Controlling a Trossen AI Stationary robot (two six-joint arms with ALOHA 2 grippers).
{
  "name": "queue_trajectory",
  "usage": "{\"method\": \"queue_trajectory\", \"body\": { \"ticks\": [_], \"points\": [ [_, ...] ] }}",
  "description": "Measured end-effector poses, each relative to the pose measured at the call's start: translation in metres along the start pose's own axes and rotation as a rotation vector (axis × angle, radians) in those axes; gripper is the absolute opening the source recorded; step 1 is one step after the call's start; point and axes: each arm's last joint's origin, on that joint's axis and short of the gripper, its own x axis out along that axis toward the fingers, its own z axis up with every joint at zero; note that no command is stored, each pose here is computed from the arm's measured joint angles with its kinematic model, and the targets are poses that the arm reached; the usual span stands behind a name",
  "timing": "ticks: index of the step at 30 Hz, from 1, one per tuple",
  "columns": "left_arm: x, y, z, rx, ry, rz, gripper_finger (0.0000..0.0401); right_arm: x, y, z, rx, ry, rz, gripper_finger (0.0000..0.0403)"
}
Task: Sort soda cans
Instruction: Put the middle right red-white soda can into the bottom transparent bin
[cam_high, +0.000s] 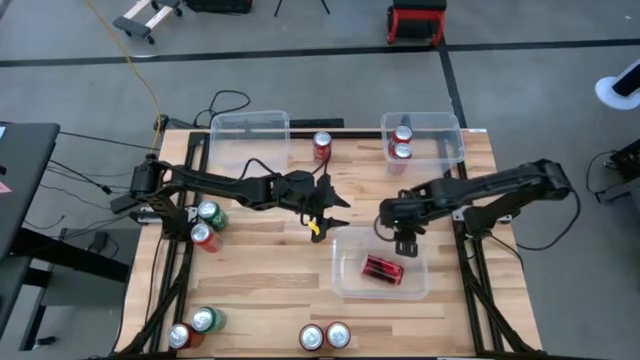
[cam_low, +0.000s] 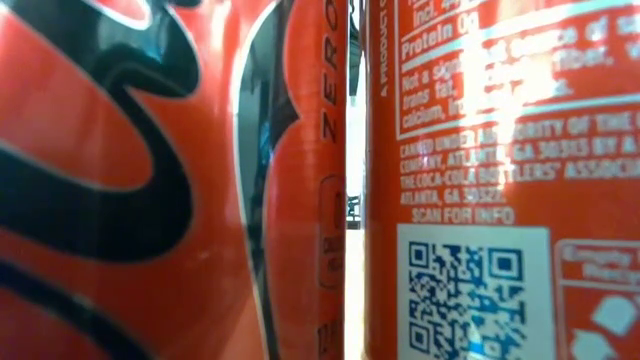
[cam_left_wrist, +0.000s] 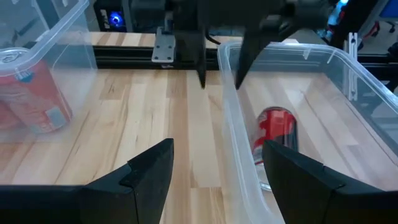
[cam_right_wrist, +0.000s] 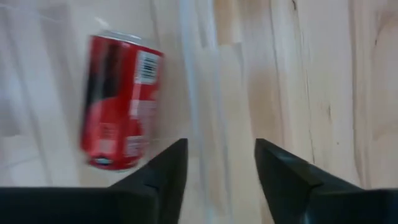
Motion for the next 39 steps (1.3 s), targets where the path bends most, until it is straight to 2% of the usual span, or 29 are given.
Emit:
{"method": "queue_trajectory", "body": {
  "ticks": [3, 7, 8, 12, 17, 28, 33, 39],
  "points": [
    [0.0, 0.0, -0.001, -0.006, 0.01, 0.0, 0.0239, 0.009, 0.002, 0.004, -0.034, 0.029, -0.007, 0.0143],
    [0.0, 0.0, -0.003, -0.008, 0.03, 0.003, 0.0239, 0.011, 0.003, 0.006, -0.061, 0.028, -0.002, 0.0043],
    [0.0, 0.0, -0.003, -0.008, 0.033, 0.003, 0.0239, 0.01, 0.002, 0.005, -0.061, 0.025, -0.005, 0.0033],
    [0.0, 0.0, -0.003, -0.008, 0.032, 0.006, 0.0239, 0.004, 0.002, 0.002, -0.046, -0.016, -0.094, 0.0033],
    [0.0, 0.0, -0.003, -0.009, 0.029, 0.006, 0.0239, -0.006, 0.005, -0.005, -0.086, -0.076, -0.256, 0.0033],
    [0.0, 0.0, 0.0, -0.013, 0.004, 0.007, 0.0239, -0.035, 0.019, -0.023, -0.262, -0.11, -0.664, 0.0033],
    [-0.003, 0.001, 0.002, -0.014, -0.001, 0.025, 0.0239, -0.039, 0.026, -0.027, -0.342, -0.134, -0.748, 0.0033],
    [-0.006, -0.005, 0.005, -0.001, 0.001, 0.029, 0.0239, -0.016, 0.037, -0.02, -0.351, -0.092, -0.796, 0.0033]
  ]
}}
